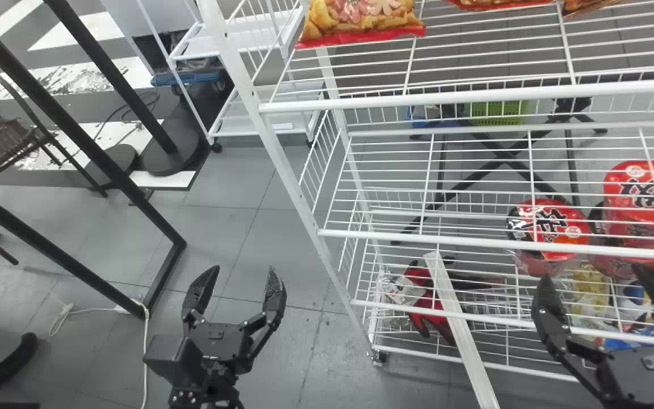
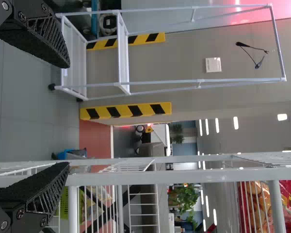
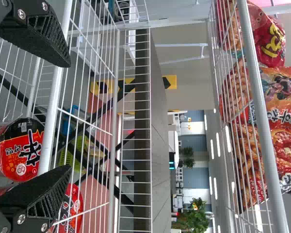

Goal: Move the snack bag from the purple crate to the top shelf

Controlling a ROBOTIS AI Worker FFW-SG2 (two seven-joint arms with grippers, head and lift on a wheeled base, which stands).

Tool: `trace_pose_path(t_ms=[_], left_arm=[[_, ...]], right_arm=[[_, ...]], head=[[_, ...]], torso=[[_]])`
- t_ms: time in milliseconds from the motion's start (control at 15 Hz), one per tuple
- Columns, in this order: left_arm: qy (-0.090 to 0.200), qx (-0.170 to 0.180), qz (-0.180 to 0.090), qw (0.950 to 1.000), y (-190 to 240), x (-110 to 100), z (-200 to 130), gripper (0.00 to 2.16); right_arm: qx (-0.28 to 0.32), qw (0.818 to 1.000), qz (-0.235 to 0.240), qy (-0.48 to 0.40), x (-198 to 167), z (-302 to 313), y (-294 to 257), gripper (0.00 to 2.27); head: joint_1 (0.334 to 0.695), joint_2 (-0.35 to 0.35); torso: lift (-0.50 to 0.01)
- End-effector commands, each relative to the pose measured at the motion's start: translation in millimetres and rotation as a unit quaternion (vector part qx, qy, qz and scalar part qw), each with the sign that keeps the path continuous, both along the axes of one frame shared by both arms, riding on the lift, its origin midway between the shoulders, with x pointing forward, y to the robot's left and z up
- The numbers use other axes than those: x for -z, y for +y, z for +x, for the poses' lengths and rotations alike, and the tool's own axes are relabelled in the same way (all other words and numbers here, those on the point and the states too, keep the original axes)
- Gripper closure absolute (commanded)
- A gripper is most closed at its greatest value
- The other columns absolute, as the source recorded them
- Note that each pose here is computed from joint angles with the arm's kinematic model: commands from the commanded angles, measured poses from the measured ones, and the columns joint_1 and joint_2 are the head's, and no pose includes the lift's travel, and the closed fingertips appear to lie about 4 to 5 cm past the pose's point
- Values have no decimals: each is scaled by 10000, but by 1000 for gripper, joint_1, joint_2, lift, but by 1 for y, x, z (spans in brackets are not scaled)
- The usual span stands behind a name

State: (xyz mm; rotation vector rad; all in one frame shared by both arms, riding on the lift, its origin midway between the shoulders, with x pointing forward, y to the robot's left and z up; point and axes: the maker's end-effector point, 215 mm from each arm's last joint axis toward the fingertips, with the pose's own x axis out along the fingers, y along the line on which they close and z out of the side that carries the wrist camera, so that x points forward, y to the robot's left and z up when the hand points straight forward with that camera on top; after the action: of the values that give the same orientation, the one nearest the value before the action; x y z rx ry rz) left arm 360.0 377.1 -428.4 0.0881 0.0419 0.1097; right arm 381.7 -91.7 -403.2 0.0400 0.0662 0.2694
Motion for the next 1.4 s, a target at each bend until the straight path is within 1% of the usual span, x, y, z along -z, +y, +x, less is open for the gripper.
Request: trace_pose_path(t_ms=[0, 667, 1333], left_arm=[[-10, 5, -3, 10000, -1, 0, 0, 100], [15, -24, 0, 10000, 2, 2, -1, 100], [14, -29, 7, 10000, 3, 2, -3, 100]], right_arm=[[15, 10000, 21, -1, -1, 1, 1, 56], [21, 10000, 8, 44, 6, 1, 0, 56], [58, 10000, 5, 29, 6, 1, -1, 56]], head=[[695, 350], [695, 350], [695, 350]], torso=[[-306], [-346], [-386]])
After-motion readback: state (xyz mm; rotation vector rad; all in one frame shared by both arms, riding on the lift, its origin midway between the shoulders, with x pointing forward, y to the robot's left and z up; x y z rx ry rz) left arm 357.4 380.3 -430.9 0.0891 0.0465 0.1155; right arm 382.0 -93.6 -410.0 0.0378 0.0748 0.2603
